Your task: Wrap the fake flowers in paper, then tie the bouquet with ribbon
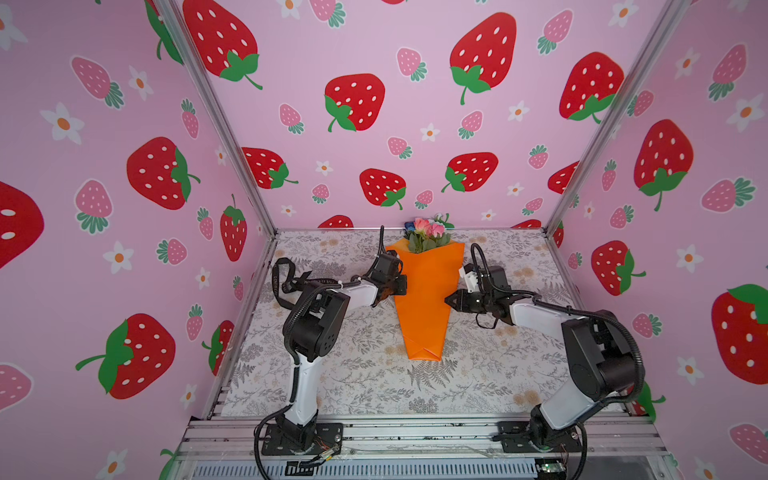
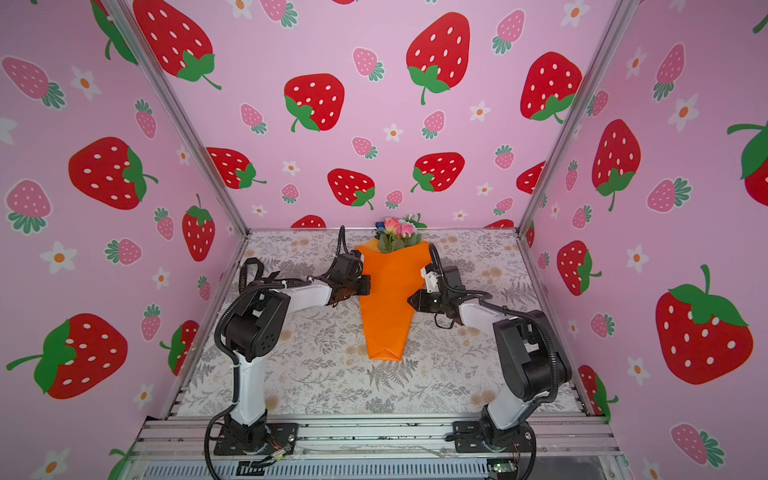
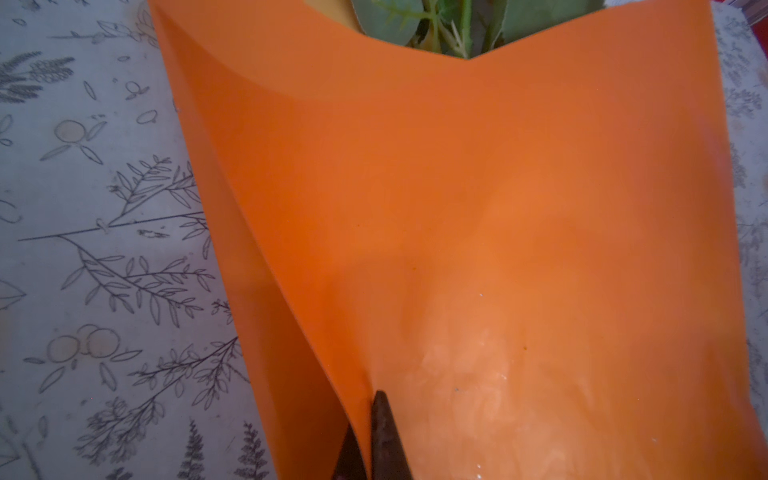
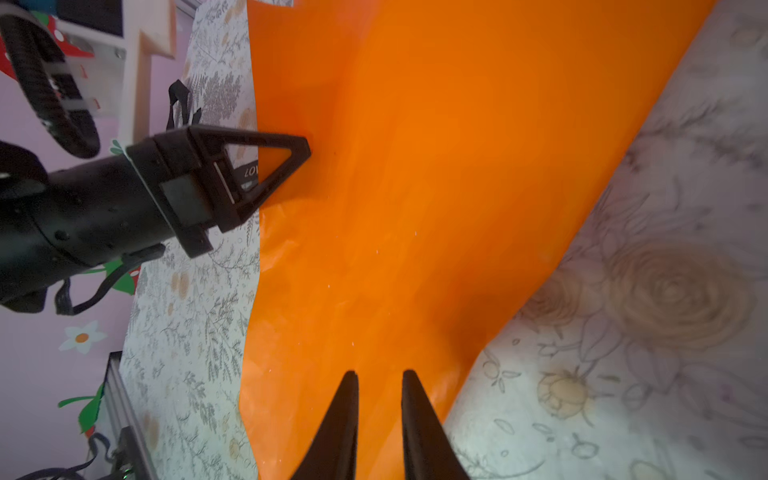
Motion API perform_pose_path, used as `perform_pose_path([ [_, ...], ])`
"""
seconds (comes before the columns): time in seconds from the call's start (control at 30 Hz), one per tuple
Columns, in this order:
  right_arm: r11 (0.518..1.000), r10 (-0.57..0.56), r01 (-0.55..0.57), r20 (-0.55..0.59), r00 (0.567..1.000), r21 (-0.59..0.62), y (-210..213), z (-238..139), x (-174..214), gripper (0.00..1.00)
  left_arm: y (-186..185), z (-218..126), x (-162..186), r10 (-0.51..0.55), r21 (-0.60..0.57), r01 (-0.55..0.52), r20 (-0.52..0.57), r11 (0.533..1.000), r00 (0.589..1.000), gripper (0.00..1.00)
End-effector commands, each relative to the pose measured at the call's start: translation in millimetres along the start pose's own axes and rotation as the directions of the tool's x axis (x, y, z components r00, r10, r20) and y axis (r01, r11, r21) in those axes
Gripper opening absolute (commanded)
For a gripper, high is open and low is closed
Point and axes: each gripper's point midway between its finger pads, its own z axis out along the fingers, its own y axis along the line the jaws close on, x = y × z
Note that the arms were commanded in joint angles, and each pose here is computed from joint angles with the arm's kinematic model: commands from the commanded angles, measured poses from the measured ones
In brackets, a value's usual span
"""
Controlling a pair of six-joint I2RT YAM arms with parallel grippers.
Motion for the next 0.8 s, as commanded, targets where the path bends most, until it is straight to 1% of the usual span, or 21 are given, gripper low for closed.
perform_pose_path([
  [0.0, 0.997, 0.02, -0.02, 0.0, 1.0, -0.08, 17.6, 3.5, 3.8, 0.22, 2.4, 6.1, -1.4, -0.007, -0.004, 0.007, -0.013, 1.0, 1.0, 0.0],
  [0.13, 0.999, 0.044, -0.045, -0.037, 0.998, -0.024, -2.5, 18.3, 14.0, 0.22, 1.3, 7.0, -1.6, -0.01, 0.005, 0.01, -0.013, 1.0, 1.0, 0.0],
  [0.23, 0.999, 0.047, -0.046, -0.044, 0.998, 0.024, -17.1, 27.4, 11.9, 0.22, 0.9, 7.0, -1.5, -0.008, 0.007, 0.008, -0.014, 1.0, 1.0, 0.0],
  [0.47, 0.996, 0.046, -0.045, -0.011, 0.999, 0.08, -39.2, 36.8, -10.9, 0.24, 1.6, 8.9, 0.0, -0.01, 0.009, 0.01, -0.018, 1.0, 1.0, 0.0],
  [0.6, 0.994, 0.042, -0.043, 0.014, 0.999, 0.104, -49.5, 36.0, -24.6, 0.27, 0.9, 10.7, 1.4, -0.013, 0.015, 0.014, -0.021, 1.0, 1.0, 0.0],
  [0.77, 0.988, 0.048, -0.054, 0.046, 0.998, 0.145, -71.6, 35.7, -40.2, 0.28, -0.4, 10.4, 0.8, -0.014, 0.023, 0.015, -0.019, 1.0, 1.0, 0.0],
])
